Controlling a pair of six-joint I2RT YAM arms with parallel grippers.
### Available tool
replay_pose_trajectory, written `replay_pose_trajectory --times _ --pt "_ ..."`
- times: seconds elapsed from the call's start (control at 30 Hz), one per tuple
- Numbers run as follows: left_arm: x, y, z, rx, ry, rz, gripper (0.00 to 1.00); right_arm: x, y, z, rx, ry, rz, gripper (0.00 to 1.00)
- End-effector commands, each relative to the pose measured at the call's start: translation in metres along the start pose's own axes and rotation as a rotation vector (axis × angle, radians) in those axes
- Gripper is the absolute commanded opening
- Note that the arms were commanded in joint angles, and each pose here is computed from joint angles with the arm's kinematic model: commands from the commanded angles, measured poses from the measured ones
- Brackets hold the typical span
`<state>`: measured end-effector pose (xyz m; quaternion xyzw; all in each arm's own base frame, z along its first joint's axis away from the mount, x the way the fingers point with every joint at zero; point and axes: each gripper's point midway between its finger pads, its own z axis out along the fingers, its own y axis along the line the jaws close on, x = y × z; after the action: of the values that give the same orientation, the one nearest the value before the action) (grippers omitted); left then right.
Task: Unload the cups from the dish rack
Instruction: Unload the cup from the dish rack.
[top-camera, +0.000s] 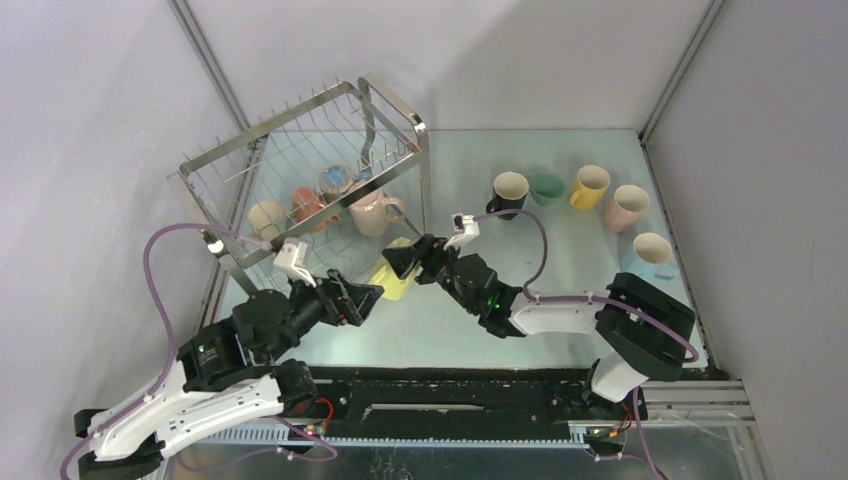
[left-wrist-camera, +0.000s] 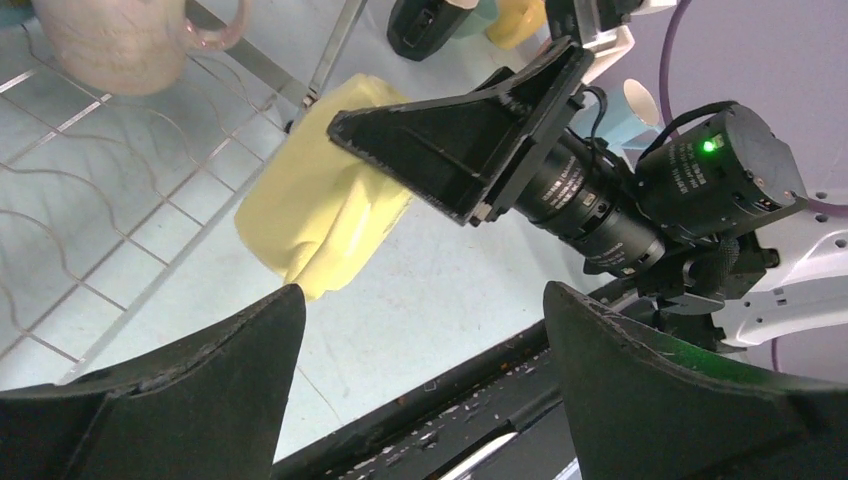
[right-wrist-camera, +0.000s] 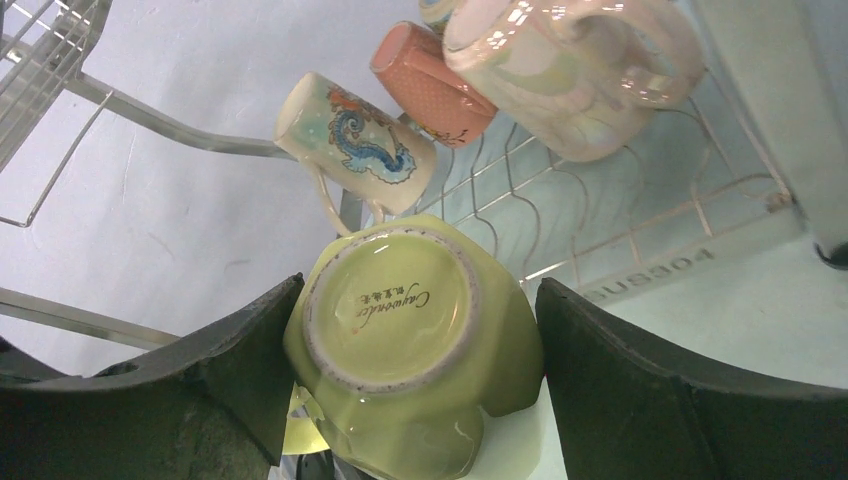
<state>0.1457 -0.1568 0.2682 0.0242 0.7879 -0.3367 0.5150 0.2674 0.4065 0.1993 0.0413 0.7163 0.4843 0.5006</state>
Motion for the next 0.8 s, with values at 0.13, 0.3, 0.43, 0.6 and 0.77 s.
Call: replay_pose_trajectory --times 0.13,0.3,0.43,0.6,0.77 --pt "0.016 -0.02 0.017 0.076 -0.015 -0.198 0.94 -0.078 0.031 -0.035 -0.124 -0.2 0.182 0.27" --pt "0.027 -0.03 0.028 0.092 -0.011 -0.242 0.94 -0.092 0.011 -0.058 -0.097 -0.221 0.221 0.27" --pt "0.034 -0.04 0.038 0.115 -0.008 -0.282 0.94 -0.103 -0.001 -0.074 -0.088 -0.227 0.25 0.27" --pt "0.043 -0.062 0.054 0.187 0.016 -0.306 0.95 -0.118 -0.01 -0.095 -0.085 -0.229 0.294 0.27" --pt "0.049 -0.079 0.065 0.244 0.025 -0.286 0.94 -0.127 -0.017 -0.112 -0.091 -0.226 0.34 0.27"
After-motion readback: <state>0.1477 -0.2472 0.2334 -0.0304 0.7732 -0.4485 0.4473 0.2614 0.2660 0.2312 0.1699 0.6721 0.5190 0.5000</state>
